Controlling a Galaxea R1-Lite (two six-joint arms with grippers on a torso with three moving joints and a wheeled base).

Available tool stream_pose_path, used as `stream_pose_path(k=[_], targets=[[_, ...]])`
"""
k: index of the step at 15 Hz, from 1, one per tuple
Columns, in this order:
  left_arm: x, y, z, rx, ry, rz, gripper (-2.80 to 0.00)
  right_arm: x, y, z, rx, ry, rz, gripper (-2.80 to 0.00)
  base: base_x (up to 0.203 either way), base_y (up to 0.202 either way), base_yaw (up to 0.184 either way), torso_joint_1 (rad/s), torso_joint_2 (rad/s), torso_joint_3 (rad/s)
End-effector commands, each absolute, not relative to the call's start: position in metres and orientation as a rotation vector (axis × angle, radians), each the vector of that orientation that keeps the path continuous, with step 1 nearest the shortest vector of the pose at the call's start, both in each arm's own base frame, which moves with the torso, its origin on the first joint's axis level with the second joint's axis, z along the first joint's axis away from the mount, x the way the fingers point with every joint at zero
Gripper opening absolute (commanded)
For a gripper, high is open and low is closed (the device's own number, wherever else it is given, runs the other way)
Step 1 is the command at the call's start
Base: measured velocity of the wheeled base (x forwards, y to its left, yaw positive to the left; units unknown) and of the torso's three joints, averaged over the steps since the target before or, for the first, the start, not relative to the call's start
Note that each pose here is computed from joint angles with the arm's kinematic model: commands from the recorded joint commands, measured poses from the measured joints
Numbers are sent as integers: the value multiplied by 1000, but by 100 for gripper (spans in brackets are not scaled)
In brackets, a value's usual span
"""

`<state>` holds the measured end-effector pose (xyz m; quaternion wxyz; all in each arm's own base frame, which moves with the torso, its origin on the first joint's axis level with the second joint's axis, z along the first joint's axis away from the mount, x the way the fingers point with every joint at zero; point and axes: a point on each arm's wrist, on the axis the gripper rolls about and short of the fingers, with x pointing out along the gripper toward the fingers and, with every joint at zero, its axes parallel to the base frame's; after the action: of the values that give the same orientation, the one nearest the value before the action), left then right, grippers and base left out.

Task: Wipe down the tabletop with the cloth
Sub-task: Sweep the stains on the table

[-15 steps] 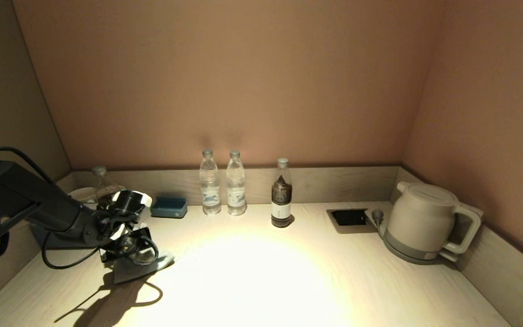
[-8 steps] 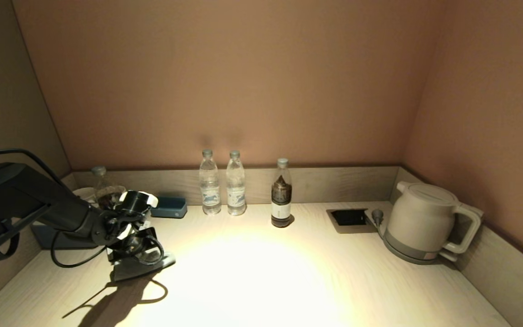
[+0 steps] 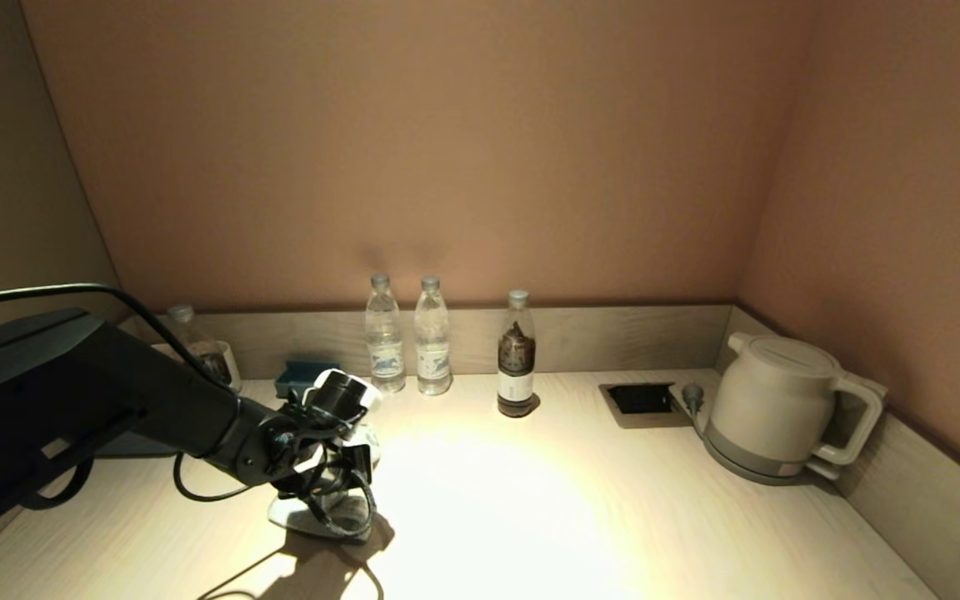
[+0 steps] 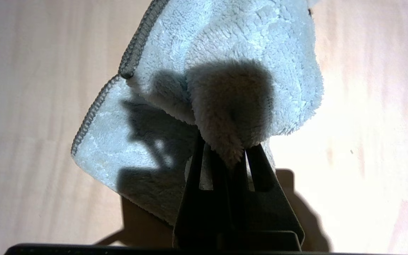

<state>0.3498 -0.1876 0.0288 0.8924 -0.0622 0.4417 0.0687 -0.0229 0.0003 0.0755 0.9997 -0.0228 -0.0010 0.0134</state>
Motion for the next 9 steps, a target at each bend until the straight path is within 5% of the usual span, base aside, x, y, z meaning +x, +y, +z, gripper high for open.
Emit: stream_pose_path(k=[1,9], targets=[[329,-209,38,-103,922,84,-280,-23,0,76,-46,-1,28,-280,0,0,0,0,0,0],[346,-134,44,-174,938,300,-280,-23,0,75,-46,1,28,-280,0,0,0,0,0,0]])
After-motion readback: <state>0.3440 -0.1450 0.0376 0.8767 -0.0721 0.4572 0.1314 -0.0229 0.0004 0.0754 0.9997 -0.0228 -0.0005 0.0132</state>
